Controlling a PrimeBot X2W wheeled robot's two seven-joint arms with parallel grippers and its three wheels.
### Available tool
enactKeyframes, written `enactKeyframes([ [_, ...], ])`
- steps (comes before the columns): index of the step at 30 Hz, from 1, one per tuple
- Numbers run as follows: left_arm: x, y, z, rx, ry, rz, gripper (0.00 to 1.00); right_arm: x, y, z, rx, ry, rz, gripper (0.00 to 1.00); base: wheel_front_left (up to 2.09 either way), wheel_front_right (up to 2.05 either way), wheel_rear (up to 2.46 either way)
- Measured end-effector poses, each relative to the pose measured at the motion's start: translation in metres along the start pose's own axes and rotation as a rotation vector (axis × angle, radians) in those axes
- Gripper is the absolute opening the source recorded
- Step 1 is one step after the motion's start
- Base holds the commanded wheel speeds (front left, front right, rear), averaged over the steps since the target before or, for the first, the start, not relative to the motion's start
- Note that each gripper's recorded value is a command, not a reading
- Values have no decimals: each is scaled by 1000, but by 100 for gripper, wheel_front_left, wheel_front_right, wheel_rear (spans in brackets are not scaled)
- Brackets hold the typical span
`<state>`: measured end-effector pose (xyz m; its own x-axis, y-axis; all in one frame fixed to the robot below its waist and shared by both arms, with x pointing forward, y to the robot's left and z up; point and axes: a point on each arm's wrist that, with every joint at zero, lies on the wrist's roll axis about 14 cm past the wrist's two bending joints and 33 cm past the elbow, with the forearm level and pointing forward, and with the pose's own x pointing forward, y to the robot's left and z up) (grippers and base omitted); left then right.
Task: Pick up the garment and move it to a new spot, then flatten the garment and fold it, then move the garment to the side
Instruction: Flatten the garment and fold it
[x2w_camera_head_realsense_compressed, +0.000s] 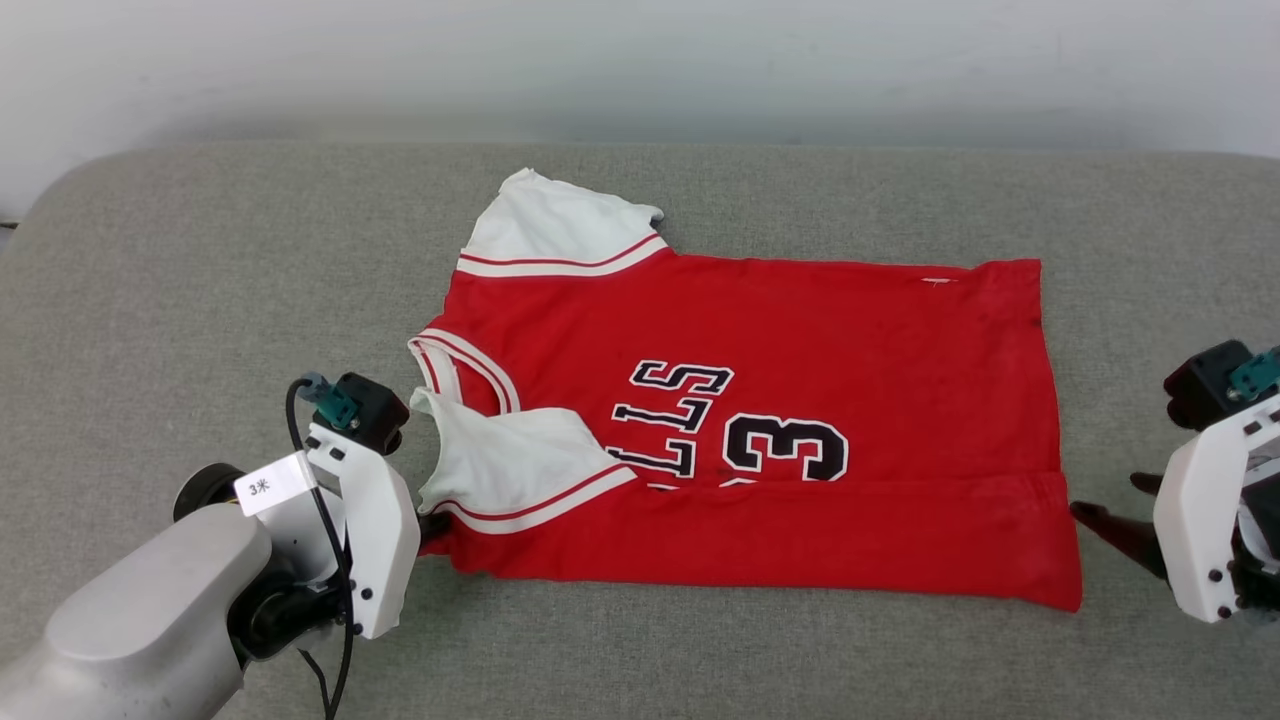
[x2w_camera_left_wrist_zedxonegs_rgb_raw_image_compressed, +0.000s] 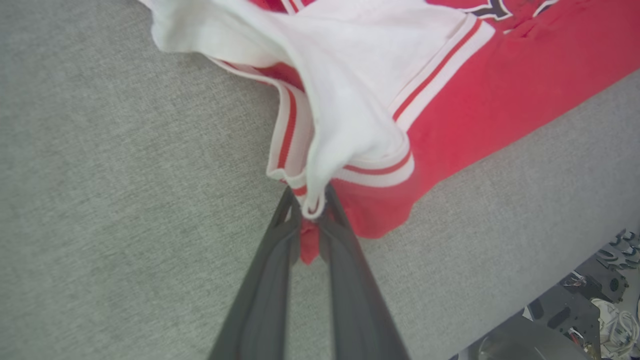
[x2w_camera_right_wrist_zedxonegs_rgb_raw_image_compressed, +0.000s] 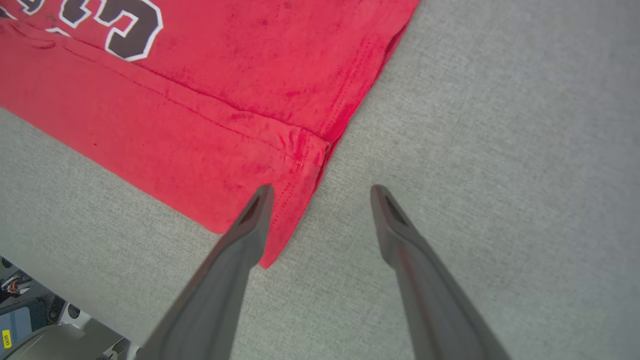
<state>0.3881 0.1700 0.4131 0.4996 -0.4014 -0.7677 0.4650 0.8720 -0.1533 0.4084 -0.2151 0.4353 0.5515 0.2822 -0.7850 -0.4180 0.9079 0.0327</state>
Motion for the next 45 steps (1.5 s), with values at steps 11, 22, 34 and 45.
enactKeyframes([
  [11, 12, 2, -1, 0, 6, -10, 0, 41, 19, -46, 35, 138, 45, 100, 0, 0, 0],
  [22, 15, 5, -2, -13, -4, -5, 0, 51, 30, -58, 48, 116, 69, 0, 0, 0, 0],
  [34, -13, 3, -4, -32, -68, 19, 0, 19, 29, -30, 48, -80, 61, 0, 0, 0, 0],
  [45, -40, -14, -39, -51, -63, 26, 0, -18, 33, -36, 54, -156, 53, 0, 0, 0, 0],
])
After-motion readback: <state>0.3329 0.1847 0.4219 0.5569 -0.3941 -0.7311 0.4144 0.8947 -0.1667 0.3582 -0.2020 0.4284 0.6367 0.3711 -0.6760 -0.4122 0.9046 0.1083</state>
